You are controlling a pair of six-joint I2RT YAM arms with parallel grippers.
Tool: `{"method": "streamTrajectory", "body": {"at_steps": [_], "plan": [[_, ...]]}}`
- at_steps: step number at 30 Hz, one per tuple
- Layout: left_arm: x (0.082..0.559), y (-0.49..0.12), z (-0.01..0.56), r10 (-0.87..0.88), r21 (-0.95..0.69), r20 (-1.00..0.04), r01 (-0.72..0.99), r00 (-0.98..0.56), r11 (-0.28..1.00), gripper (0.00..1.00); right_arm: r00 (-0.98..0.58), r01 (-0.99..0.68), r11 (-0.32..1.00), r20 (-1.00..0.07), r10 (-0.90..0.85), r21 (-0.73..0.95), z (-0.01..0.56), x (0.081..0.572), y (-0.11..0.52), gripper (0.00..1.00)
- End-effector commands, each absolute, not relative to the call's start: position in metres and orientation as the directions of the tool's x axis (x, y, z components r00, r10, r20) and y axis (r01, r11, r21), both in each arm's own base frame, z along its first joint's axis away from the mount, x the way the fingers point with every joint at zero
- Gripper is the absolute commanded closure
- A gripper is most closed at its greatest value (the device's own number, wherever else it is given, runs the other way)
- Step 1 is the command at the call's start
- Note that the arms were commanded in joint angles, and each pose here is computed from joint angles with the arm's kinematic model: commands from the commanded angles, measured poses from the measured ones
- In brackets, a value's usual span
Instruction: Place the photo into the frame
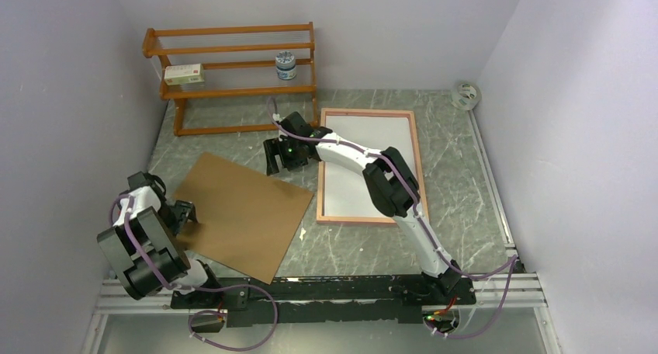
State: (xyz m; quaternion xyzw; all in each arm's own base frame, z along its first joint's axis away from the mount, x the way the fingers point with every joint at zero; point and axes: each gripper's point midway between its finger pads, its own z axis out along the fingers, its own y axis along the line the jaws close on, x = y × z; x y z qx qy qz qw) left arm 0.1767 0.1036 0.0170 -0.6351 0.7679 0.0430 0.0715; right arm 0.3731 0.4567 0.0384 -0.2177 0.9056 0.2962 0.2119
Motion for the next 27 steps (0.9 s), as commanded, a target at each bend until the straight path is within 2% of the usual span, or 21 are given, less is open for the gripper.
{"method": "streamTrajectory", "body": {"at_steps": [1, 8, 11, 15, 17, 24, 27], "plan": [[0.182, 0.092, 0.019, -0.982, -0.104, -0.128, -0.983, -0.135, 0.149, 0.05, -0.805, -0.541, 0.718, -0.517, -0.290, 0.438, 0.033, 0.375, 0.462, 0.17], [0.177, 0.083, 0.011, -0.981, -0.129, -0.106, -0.976, -0.160, 0.174, 0.05, -0.800, -0.573, 0.667, -0.503, -0.328, 0.476, 0.030, 0.367, 0.469, 0.17], [0.177, 0.075, 0.010, -0.980, -0.160, -0.076, -0.968, -0.182, 0.192, 0.05, -0.815, -0.570, 0.626, -0.462, -0.349, 0.532, 0.028, 0.354, 0.475, 0.17], [0.183, 0.071, 0.014, -0.978, -0.204, -0.069, -0.957, -0.195, 0.206, 0.05, -0.842, -0.540, 0.576, -0.381, -0.383, 0.614, 0.021, 0.332, 0.479, 0.23], [0.189, 0.068, 0.015, -0.978, -0.232, -0.049, -0.950, -0.203, 0.209, 0.08, -0.848, -0.526, 0.551, -0.353, -0.396, 0.648, 0.021, 0.324, 0.482, 0.25], [0.195, 0.052, 0.008, -0.978, -0.270, 0.054, -0.946, -0.199, 0.178, 0.13, -0.844, -0.517, 0.402, -0.373, -0.385, 0.756, 0.073, 0.315, 0.505, 0.34], [0.198, 0.051, 0.009, -0.978, -0.278, 0.062, -0.945, -0.197, 0.173, 0.14, -0.833, -0.529, 0.330, -0.405, -0.376, 0.782, 0.102, 0.313, 0.513, 0.38]]}}
